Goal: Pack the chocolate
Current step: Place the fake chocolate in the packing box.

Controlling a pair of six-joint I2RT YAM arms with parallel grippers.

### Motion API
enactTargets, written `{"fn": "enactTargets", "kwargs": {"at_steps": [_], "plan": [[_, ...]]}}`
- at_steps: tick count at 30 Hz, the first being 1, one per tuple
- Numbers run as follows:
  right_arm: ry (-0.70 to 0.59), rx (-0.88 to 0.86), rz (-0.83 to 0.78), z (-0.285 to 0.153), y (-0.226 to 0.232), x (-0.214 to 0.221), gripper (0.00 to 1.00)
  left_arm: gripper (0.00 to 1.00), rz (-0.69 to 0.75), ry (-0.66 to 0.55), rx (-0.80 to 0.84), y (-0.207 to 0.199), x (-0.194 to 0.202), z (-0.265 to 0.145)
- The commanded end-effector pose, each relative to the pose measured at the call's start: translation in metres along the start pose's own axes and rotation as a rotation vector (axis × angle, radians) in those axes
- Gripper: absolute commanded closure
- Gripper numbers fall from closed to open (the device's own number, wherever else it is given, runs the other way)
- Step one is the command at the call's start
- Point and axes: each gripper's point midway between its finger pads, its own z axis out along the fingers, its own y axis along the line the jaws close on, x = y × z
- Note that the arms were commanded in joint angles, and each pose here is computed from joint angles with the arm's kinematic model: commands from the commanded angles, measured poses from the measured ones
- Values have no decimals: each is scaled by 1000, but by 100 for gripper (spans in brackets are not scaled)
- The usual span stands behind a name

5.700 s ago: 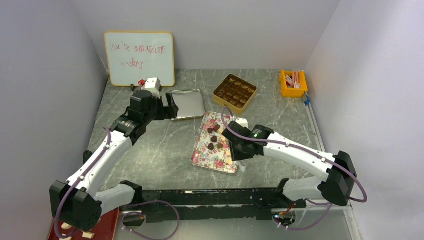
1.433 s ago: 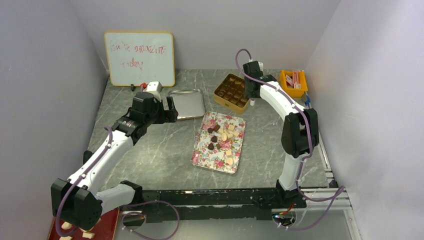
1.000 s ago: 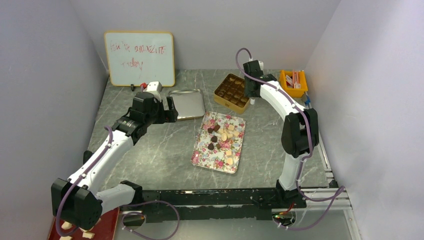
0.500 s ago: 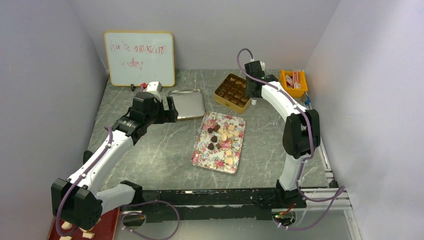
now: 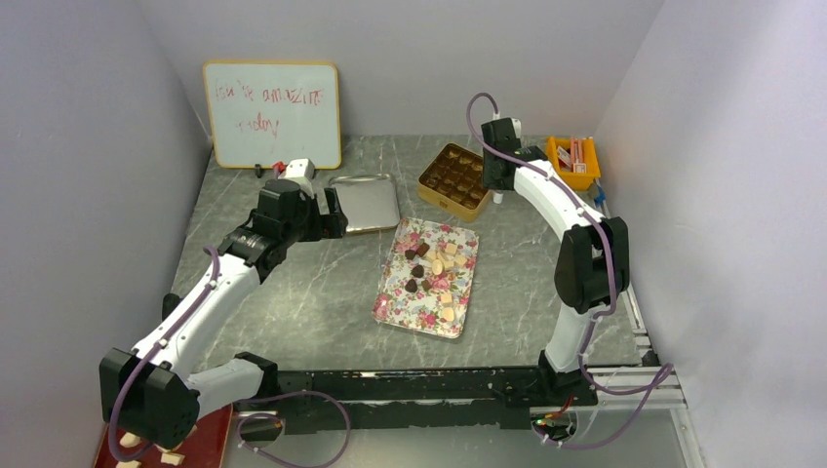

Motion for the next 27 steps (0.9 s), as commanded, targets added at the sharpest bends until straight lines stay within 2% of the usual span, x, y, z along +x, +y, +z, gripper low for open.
{"fn": "enactTargets", "kwargs": {"at_steps": [1, 5, 11, 13, 25, 27], "plan": [[-85, -14, 28, -18, -4, -22, 100, 0, -20, -23, 25, -5, -5, -8], [-85, -15, 26, -19, -5, -21, 99, 0, -25, -24, 29, -5, -5, -9], [-81, -21, 25, -19, -3, -21, 90, 0, -27, -23, 33, -7, -5, -8], [-81, -22, 24, -19, -3, -21, 84, 0, -26, -22, 34, -7, -4, -8], [-87, -25, 29, -18, -2, -27, 78, 0, -24, -21, 39, -9, -6, -6], [-85, -28, 27, -18, -1, -27, 74, 0, -22, -21, 39, -9, -6, -5]]}}
